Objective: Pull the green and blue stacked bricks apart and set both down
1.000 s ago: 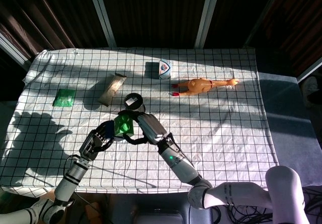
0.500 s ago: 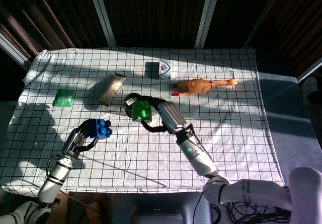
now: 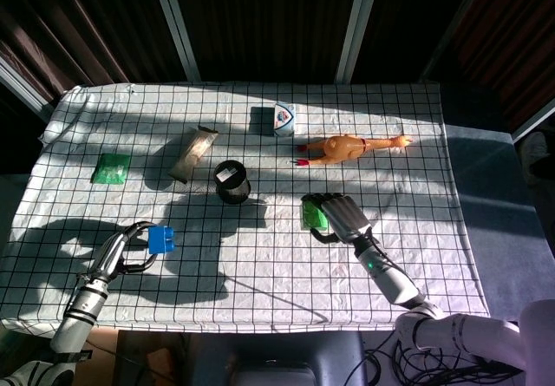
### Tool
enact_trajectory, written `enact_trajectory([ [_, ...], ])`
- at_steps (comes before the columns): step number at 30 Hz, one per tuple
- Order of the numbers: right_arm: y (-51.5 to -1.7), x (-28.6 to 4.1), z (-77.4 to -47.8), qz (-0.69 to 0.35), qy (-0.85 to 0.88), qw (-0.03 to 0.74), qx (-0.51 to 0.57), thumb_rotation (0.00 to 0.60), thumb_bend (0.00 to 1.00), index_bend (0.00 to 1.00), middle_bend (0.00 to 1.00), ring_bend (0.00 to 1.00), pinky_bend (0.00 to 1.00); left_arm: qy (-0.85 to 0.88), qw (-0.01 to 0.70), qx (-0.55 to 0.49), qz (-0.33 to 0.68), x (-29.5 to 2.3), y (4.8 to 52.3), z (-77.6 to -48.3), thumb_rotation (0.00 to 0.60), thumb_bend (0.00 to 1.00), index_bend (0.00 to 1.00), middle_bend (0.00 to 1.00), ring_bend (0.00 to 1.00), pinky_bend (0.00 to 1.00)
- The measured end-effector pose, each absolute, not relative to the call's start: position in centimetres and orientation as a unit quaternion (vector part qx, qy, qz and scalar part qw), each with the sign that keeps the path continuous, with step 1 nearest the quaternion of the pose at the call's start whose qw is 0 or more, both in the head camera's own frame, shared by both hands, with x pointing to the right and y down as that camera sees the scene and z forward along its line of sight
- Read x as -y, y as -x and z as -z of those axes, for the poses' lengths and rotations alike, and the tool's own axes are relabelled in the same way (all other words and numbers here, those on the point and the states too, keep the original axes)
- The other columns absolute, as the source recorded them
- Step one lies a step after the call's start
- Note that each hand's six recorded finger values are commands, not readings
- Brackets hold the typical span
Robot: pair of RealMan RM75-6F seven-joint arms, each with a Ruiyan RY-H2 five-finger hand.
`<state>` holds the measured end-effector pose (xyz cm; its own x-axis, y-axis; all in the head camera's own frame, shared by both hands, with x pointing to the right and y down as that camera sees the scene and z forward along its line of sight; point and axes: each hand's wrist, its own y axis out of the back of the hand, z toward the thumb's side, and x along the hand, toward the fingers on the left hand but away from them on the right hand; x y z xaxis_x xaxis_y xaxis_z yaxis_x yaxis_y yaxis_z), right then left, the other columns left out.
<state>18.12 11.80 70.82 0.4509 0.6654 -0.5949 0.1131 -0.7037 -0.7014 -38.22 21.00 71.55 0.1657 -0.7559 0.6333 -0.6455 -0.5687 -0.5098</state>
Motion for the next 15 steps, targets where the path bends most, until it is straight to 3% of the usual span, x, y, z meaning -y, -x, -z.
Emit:
enact_trajectory([
  [2, -18.7, -12.6, -72.1, -0.477, 0.795, 0.301, 0.224, 0.6, 0.39, 0.63, 0.58, 0.38, 0.28, 0.748, 0.086, -0.444, 0.486, -21.4, 38.6, -72.1, 0.6, 0.52, 0.29, 0.31, 0.1, 0.11],
  [5, -19.1, -13.6, -73.2, -0.488, 0.795, 0.301, 0.2, 0.6, 0.38, 0.35, 0.39, 0.29, 0.23, 0.739, 0.097, -0.43, 0.51, -21.8, 38.6, -72.6, 0.6, 0.48, 0.19, 0.17, 0.01, 0.02],
  [7, -19.1, -14.0, -73.6, -0.491, 0.797, 0.297, 0.188, 0.6, 0.38, 0.16, 0.27, 0.2, 0.18, 0.741, 0.088, -0.424, 0.513, -22.1, 38.4, -72.8, 0.6, 0.44, 0.08, 0.07, 0.0, 0.0],
  [9, -19.2, -14.2, -73.9, -0.494, 0.799, 0.292, 0.177, 0.6, 0.37, 0.04, 0.19, 0.14, 0.14, 0.743, 0.077, -0.423, 0.513, -22.3, 38.1, -73.0, 0.6, 0.41, 0.04, 0.03, 0.0, 0.0],
  [13, -19.7, -14.0, -73.4, -0.496, 0.798, 0.295, 0.171, 0.6, 0.27, 0.0, 0.03, 0.02, 0.04, 0.747, 0.089, -0.412, 0.514, -22.3, 38.0, -72.6, 0.6, 0.34, 0.04, 0.0, 0.0, 0.0],
  [15, -19.9, -13.8, -72.9, -0.494, 0.799, 0.296, 0.171, 0.6, 0.25, 0.0, 0.0, 0.0, 0.01, 0.746, 0.101, -0.412, 0.513, -22.2, 38.1, -72.2, 0.6, 0.33, 0.04, 0.0, 0.0, 0.0],
])
